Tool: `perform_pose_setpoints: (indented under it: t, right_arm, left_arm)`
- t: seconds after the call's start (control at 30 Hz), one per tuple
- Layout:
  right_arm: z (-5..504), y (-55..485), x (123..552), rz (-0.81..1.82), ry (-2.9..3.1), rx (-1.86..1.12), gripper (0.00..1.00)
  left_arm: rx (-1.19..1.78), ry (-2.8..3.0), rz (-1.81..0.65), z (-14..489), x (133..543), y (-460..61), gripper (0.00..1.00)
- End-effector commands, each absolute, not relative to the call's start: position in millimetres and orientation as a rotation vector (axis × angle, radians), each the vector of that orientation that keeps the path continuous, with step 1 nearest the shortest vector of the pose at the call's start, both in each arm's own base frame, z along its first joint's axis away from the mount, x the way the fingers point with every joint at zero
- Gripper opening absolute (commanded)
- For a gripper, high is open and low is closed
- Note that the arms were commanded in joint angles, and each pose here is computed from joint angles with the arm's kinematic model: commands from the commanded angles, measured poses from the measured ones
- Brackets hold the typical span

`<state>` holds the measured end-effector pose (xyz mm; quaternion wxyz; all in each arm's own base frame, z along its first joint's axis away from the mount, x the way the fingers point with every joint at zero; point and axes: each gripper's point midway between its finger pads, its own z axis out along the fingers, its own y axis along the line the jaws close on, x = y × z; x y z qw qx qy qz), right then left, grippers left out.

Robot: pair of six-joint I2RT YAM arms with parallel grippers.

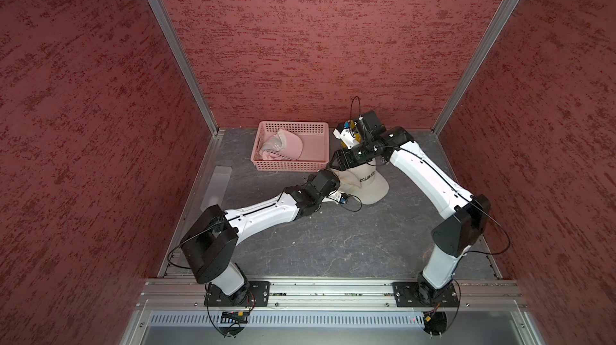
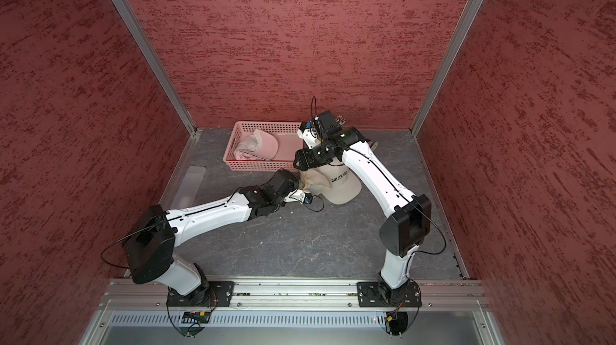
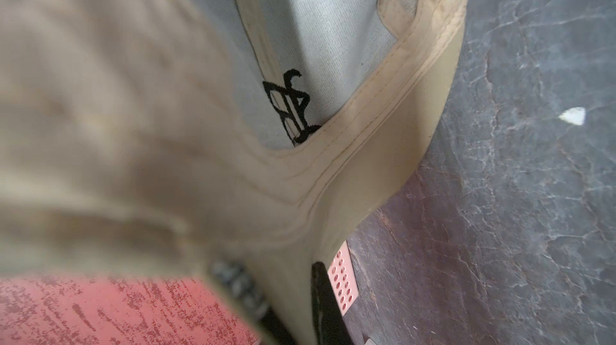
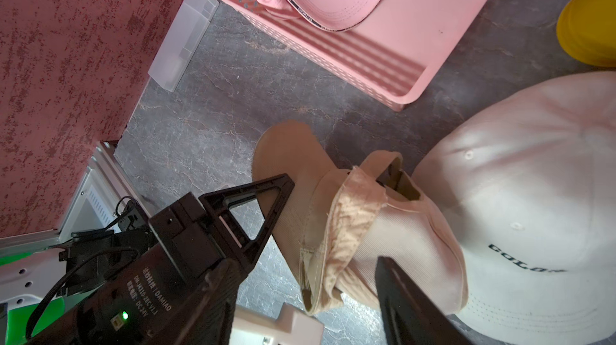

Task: Turn the baseball cap inside out
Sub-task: Turn over the baseball cap.

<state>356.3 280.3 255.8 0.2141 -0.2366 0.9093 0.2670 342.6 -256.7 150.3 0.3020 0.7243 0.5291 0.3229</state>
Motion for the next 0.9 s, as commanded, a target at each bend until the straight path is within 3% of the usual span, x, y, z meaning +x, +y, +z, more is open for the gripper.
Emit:
perform_pose_setpoints:
  t: [0.0, 0.3, 0.47, 0.63, 0.77, 0.83, 0.87]
  right_arm:
    - [234.2, 283.6, 350.4, 0.752, 2.594, -0.654, 0.69]
    - [207.4, 286.6, 364.2, 0.7, 2.67, -0.607, 0.62]
    - [190.6, 279.8, 366.6, 0.624, 2.73, -0.601, 0.53]
    - [180.9, 272.8, 372.2, 0.567, 2.742, -0.554, 0.25]
    - [195.2, 272.8, 385.6, 0.609, 2.677, -0.458, 0.1]
    - [215.6, 272.5, 396.1, 0.646, 2.589, -0.387, 0.0]
    - [230.3, 271.7, 402.2, 0.671, 2.528, -0.338, 0.0]
  left_arm:
    - [1.923, 1.365, 0.895, 152.5, 344.2, -256.6, 0.0]
    - [1.899, 1.308, 0.902, 158.1, 343.4, -262.6, 0.0]
    - [1.874, 1.315, 0.916, 162.0, 348.4, -260.0, 0.0]
    - [1.849, 1.334, 0.95, 162.4, 353.0, -257.0, 0.0]
    - [1.782, 1.393, 0.937, 165.9, 354.1, -254.4, 0.01]
    - [1.744, 1.446, 0.898, 167.1, 351.4, -252.3, 0.14]
    - [1.711, 1.476, 0.88, 170.1, 350.8, -251.2, 0.19]
